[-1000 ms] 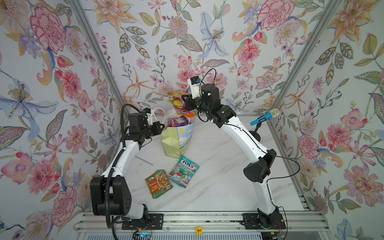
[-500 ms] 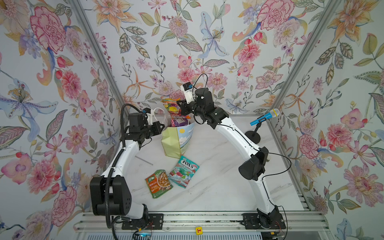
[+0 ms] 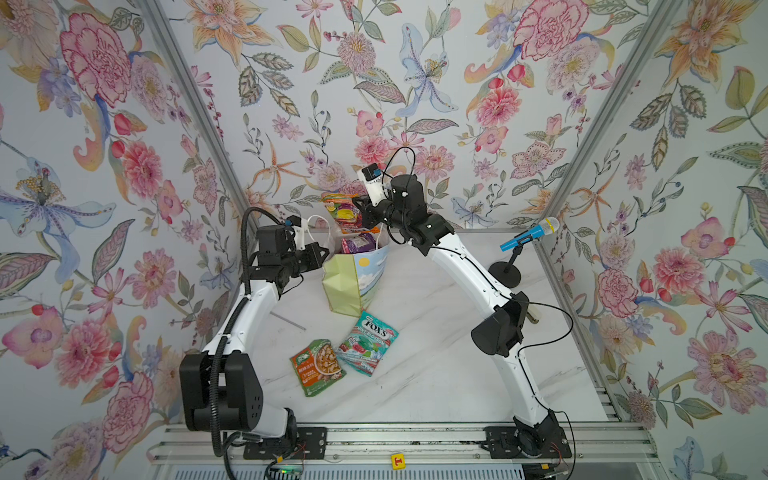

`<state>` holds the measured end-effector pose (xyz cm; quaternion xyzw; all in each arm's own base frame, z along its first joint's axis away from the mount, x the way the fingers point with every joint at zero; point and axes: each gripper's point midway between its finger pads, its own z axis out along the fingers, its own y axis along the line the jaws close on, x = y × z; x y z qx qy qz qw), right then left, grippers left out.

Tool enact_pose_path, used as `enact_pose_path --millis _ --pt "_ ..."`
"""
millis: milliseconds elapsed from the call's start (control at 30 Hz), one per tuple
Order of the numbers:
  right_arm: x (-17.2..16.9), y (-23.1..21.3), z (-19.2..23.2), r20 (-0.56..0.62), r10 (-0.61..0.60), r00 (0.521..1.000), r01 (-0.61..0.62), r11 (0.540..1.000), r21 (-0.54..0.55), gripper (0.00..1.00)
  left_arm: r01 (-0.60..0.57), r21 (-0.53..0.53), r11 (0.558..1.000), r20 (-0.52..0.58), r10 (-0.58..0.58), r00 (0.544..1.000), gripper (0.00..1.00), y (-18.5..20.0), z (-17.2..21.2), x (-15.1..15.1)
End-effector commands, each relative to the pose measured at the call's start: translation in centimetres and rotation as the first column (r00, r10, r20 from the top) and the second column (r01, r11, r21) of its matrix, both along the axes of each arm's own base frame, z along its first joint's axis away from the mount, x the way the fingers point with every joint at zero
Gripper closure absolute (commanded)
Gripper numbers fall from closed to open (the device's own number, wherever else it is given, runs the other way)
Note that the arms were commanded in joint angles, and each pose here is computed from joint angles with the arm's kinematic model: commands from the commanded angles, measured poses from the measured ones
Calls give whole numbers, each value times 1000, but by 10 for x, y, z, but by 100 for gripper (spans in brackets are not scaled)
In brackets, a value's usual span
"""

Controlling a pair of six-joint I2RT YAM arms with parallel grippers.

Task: Place the snacks into the paper bag
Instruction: 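Lower the orange pack into the bag opening with the right gripper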

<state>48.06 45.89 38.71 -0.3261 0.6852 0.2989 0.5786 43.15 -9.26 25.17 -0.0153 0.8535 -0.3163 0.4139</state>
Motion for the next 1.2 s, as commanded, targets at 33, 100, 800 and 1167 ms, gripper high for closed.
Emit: enact_pose_path --millis 33,100,800,1167 --pt "-12 7 43 106 54 993 -64 994 91 100 -1 0 1000 -5 1 1000 100 2 6 -2" --pt "-12 8 44 117 53 992 -64 994 90 100 -1 1 1000 -3 1 1000 100 2 7 -2" --pt "7 11 -28 -55 71 996 -69 997 29 100 5 1 1000 -3 -5 1000 100 1 4 -4" --pt "8 -23 -41 -106 -80 991 80 997 0 95 9 -4 1000 -2 -9 1000 100 1 3 -4"
